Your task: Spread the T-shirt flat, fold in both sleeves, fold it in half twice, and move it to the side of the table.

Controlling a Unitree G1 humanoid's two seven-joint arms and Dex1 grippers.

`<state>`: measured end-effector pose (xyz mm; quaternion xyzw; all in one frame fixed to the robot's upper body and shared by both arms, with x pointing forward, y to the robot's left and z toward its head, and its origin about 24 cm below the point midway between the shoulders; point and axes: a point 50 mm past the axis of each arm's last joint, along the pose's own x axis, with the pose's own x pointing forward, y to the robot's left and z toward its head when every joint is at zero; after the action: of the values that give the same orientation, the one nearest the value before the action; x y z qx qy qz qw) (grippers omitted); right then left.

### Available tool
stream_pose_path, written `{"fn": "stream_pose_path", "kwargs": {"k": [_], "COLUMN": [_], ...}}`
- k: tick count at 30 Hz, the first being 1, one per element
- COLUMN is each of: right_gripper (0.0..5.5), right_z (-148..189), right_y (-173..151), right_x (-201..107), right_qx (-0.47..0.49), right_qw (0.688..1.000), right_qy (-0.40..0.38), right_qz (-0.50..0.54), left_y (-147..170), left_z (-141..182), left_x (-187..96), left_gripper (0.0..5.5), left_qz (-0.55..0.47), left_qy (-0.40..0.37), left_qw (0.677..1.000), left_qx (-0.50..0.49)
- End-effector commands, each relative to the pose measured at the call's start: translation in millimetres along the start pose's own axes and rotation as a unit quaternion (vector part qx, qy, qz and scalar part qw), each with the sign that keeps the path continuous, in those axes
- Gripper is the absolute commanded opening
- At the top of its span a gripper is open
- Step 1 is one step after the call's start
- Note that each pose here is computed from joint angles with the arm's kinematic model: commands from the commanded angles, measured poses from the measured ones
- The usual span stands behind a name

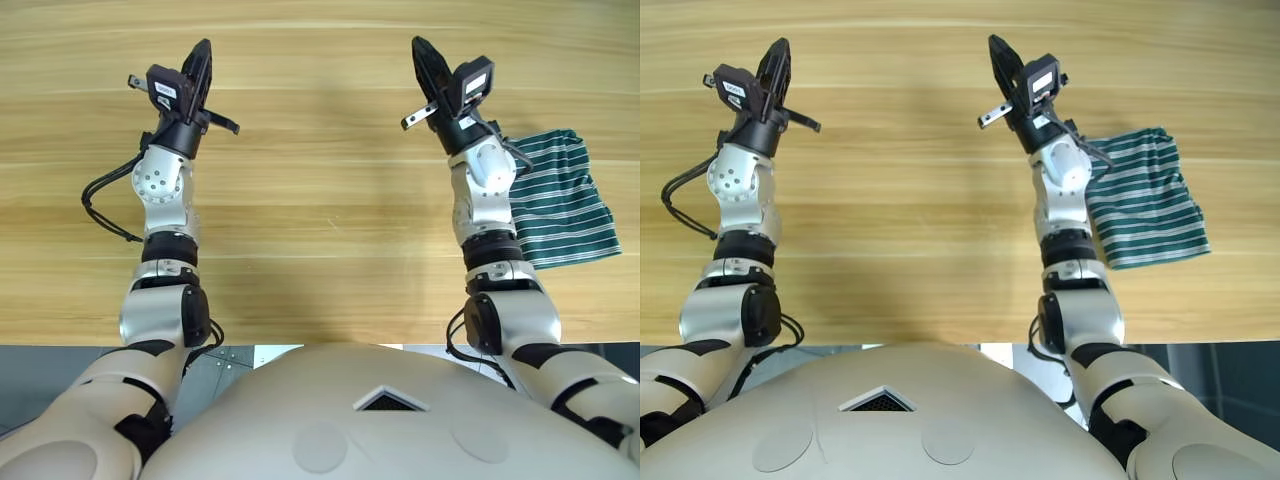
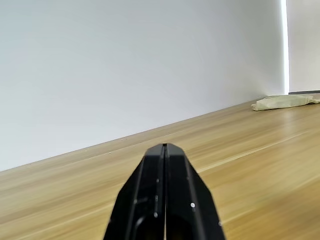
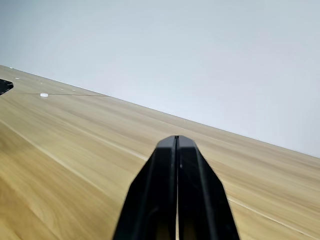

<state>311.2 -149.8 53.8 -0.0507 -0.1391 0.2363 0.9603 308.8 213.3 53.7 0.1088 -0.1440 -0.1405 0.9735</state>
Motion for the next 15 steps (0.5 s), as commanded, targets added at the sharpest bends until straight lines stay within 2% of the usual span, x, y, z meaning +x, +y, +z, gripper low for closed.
{"fn": "stream_pose_path", "kwargs": {"k": [1, 5, 9, 15], "right_gripper": [0.02, 0.02, 0.02, 0.02], "right_z": [-2, 5, 15, 14], "right_y": [-6, 10, 24, 26], "right_x": [-8, -2, -9, -12], "right_qx": [-0.012, -0.021, -0.026, -0.028], "right_qw": [1.0, 0.999, 0.997, 0.996], "right_qy": [0.011, -0.004, -0.014, 0.006], "right_qz": [-0.017, 0.028, 0.077, 0.081], "left_y": [8, 21, 21, 15], "left_z": [3, -2, -14, -24], "left_x": [-1, -19, -35, -39], "left_gripper": [0.0, 0.0, 0.0, 0.0], "left_qz": [-0.001, 0.029, 0.09, 0.136], "left_qy": [0.007, 0.018, 0.035, 0.052], "left_qw": [1.0, 0.999, 0.995, 0.987], "left_qx": [-0.003, -0.008, -0.031, -0.072]}}
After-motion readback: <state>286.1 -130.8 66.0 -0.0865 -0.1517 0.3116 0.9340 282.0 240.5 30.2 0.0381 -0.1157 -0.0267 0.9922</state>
